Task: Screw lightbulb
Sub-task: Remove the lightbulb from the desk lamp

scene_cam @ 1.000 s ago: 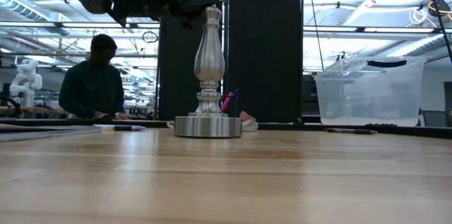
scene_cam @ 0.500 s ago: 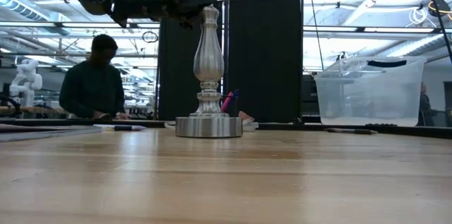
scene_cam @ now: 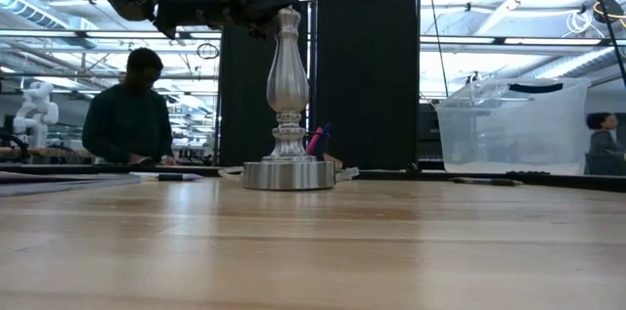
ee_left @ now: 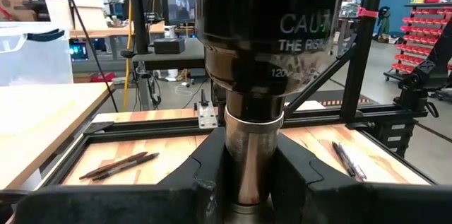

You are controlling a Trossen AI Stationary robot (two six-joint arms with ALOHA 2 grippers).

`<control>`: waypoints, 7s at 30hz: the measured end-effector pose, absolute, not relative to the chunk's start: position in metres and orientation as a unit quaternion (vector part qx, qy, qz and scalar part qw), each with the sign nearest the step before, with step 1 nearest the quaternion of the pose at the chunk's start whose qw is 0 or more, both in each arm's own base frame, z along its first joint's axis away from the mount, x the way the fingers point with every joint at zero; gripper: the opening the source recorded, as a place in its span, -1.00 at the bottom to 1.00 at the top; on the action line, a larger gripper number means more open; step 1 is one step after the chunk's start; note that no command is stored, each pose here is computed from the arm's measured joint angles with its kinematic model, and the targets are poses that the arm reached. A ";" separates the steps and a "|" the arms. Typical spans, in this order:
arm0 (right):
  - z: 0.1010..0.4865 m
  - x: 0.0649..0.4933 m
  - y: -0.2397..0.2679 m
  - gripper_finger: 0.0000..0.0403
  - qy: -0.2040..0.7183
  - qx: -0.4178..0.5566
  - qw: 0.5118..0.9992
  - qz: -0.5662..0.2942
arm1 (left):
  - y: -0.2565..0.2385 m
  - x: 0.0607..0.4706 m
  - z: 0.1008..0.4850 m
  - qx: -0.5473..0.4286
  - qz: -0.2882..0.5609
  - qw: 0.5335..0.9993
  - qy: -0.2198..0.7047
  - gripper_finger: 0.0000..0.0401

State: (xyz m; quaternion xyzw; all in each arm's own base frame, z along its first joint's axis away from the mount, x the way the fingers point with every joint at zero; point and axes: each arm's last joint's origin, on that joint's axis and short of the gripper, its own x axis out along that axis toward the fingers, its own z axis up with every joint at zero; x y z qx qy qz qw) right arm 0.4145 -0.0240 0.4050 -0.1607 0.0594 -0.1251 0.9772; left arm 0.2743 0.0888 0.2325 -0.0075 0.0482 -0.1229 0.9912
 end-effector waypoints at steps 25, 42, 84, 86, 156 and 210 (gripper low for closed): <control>0.412 0.399 -0.087 0.29 -0.010 -0.108 0.975 0.193 | 0.088 0.273 0.236 0.023 -0.203 0.979 0.026 -0.64; 0.416 0.395 -0.089 0.29 -0.066 -0.149 0.938 0.306 | 0.088 0.270 0.235 -0.015 -0.259 0.965 0.032 -0.64; 0.420 0.406 -0.077 0.38 -0.096 -0.109 0.951 0.272 | 0.082 0.281 0.225 -0.018 -0.300 0.954 0.022 -0.64; 0.420 0.406 -0.077 0.38 -0.096 -0.106 0.952 0.270 | 0.082 0.281 0.225 -0.018 -0.298 0.954 0.022 -0.64; 0.419 0.391 0.058 0.92 0.033 -0.079 0.893 -0.443 | 0.076 0.294 0.226 0.009 0.001 1.000 0.021 -0.64; 0.387 0.435 0.068 0.27 0.019 -0.186 0.827 -0.531 | 0.067 0.296 0.225 0.015 -0.017 1.000 0.021 -0.64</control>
